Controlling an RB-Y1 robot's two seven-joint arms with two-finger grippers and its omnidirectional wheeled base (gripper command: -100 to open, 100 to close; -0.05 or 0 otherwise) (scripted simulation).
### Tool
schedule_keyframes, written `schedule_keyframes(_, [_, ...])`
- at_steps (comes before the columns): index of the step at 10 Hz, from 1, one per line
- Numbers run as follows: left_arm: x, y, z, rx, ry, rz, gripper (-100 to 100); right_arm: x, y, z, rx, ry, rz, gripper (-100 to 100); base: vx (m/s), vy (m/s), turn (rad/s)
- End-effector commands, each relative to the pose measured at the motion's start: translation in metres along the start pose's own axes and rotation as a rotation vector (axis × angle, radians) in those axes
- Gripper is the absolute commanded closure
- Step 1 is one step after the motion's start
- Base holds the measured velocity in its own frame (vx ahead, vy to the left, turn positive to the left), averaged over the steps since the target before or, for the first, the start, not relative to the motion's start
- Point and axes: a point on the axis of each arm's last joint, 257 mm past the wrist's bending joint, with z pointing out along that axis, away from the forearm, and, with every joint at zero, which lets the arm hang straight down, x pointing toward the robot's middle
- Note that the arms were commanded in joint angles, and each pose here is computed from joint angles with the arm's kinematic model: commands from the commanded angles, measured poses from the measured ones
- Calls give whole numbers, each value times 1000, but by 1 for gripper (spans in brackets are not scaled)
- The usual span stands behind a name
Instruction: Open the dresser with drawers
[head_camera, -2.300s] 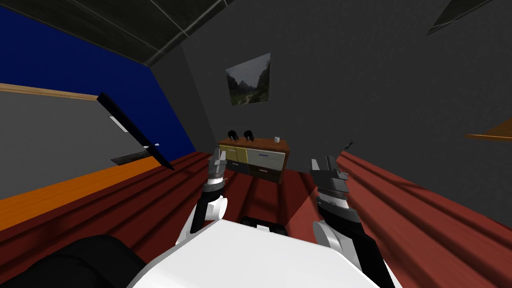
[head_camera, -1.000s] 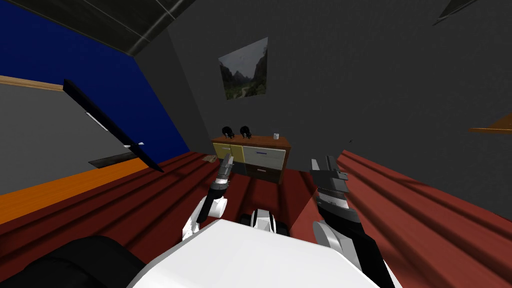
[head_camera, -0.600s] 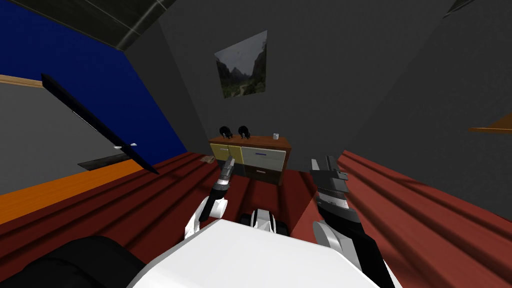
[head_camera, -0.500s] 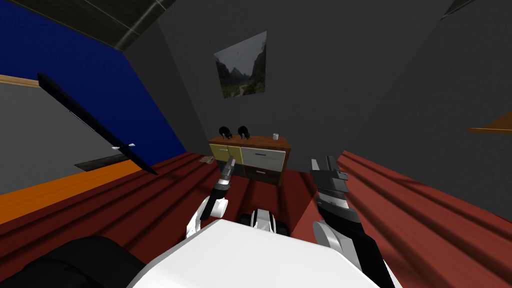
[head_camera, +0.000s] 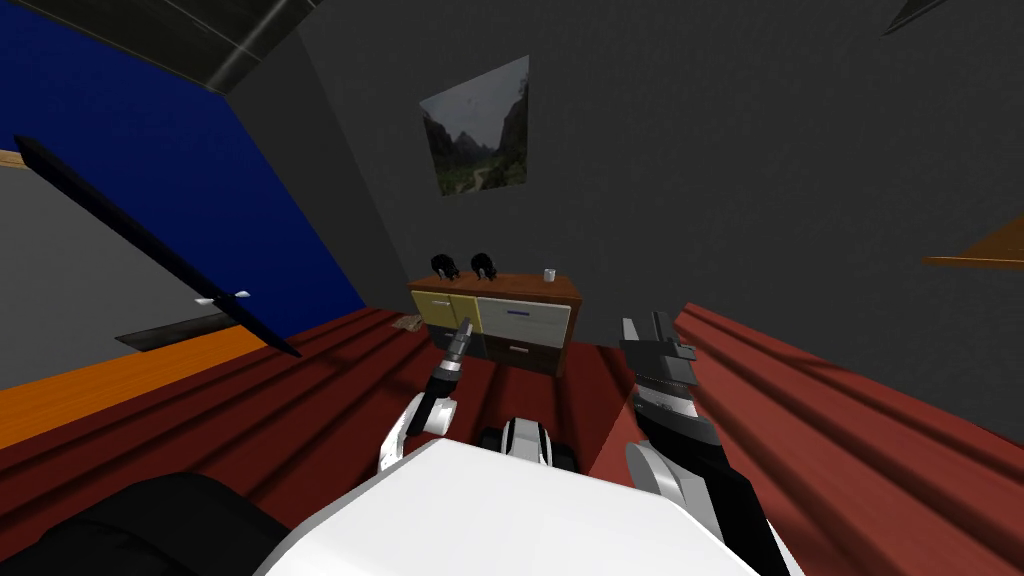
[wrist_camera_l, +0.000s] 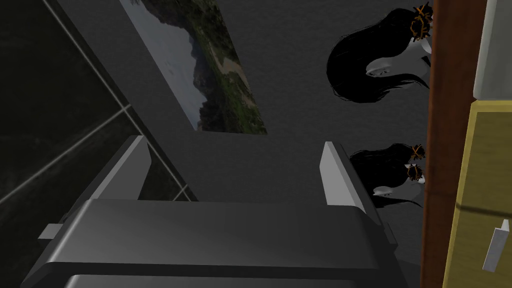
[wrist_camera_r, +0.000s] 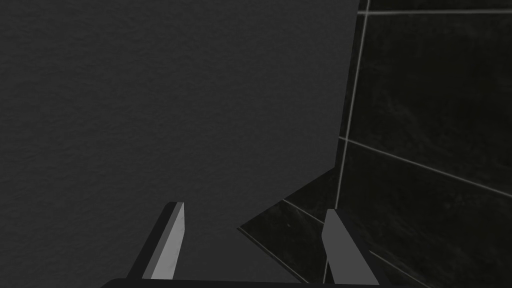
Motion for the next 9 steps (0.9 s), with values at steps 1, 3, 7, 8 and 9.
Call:
schedule_keyframes(1, [7, 20, -3, -33, 13, 2, -100, 0, 0, 0, 0, 0, 0, 0, 74, 4, -24])
schedule_keyframes(3, [13, 41, -8, -72, 26, 2, -100, 0, 0, 0, 0, 0, 0, 0, 118, 6, -44])
schedule_keyframes(7, [23, 73, -17, -132, 40, -5, -100, 0, 0, 0, 0, 0, 0, 0, 131, -7, -34])
schedule_keyframes(8, [27, 83, -20, -152, 44, -8, -100, 0, 0, 0, 0, 0, 0, 0, 68, 5, -25])
schedule_keyframes(9, [31, 93, -23, -172, 48, -12, -100, 0, 0, 0, 0, 0, 0, 0, 91, -5, -53])
